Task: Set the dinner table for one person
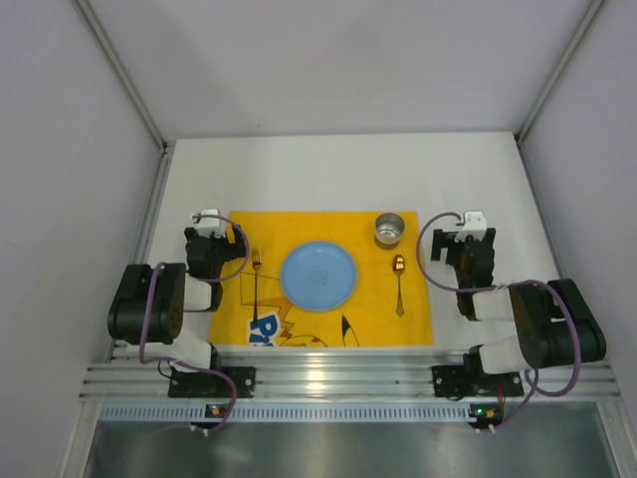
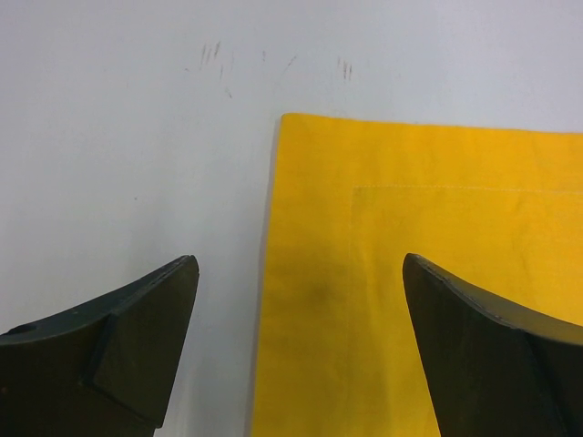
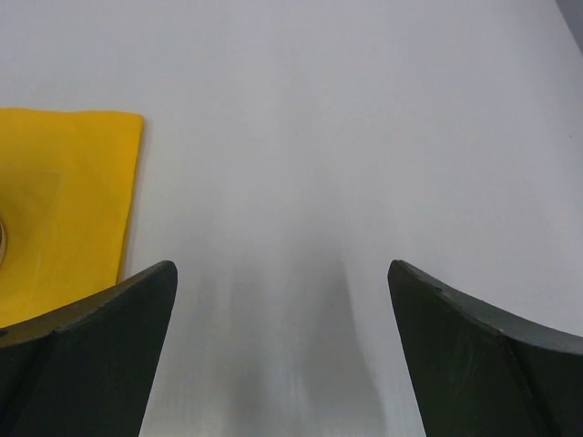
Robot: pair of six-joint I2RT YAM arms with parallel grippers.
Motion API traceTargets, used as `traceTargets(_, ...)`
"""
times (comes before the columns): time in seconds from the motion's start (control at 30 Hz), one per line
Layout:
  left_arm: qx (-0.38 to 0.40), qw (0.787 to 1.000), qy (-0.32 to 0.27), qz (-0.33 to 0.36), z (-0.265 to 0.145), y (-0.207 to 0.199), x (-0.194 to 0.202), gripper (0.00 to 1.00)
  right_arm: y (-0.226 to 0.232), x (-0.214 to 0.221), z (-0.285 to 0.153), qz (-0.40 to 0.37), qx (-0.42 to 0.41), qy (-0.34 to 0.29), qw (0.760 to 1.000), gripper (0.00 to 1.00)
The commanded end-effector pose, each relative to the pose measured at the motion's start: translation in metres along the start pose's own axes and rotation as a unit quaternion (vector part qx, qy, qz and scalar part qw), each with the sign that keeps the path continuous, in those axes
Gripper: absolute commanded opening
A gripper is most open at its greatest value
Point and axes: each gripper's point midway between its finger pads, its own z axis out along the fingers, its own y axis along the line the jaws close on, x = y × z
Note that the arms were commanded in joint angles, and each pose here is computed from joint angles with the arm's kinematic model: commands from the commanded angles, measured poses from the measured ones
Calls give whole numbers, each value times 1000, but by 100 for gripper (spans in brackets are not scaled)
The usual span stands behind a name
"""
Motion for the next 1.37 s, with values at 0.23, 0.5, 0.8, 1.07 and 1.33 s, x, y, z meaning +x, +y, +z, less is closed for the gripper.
traceTargets(0.23,9,999,-50,3,6,-3,-30,99,4,-65,4,-1,-55,-146,988,100)
traceTargets(0.5,9,999,-50,3,6,-3,-30,99,4,-66,5,-1,-55,-147,988,100)
traceTargets(0.8,9,999,-49,3,6,-3,-29,99,5,-66,4,-1,-57,-148,987,100)
traceTargets(1.07,9,999,-49,3,6,-3,-29,99,-3,-65,9,9,-34,-138,990,100)
traceTargets(1.33,10,999,-49,3,6,-4,-29,99,-7,-64,10,17,-22,-134,991,100)
